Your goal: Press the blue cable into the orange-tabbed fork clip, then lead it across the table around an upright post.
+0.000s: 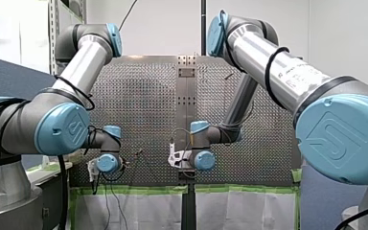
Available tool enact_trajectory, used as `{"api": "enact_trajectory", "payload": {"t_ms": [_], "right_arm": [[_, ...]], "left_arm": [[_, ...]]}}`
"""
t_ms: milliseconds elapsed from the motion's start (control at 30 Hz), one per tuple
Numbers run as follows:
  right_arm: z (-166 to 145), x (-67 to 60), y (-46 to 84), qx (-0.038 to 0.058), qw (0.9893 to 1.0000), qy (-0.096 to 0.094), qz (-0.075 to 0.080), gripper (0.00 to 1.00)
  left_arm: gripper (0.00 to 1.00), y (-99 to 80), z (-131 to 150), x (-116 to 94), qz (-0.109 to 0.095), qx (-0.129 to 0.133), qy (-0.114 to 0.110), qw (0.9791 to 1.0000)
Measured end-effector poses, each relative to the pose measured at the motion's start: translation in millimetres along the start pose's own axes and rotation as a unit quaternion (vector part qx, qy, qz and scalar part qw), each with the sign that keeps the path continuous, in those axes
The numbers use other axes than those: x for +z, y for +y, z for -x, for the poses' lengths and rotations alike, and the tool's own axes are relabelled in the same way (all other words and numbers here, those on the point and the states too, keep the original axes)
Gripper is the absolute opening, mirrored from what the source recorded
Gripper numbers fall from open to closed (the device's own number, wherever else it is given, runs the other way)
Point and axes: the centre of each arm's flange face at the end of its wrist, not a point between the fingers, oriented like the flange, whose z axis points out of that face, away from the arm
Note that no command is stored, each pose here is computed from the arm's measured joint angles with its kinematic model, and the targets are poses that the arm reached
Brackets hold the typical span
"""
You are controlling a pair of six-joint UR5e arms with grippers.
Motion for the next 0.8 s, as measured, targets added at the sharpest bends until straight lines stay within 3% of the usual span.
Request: {"api": "enact_trajectory", "payload": {"t_ms": [800], "right_arm": [[-5.1,6.3,7.9,0.0013,1.0,0.006,0.007,0.0]], "left_arm": [[0.0,-4.6,17.3,26.0,-0.006,-0.014,-0.029,0.9995]]}}
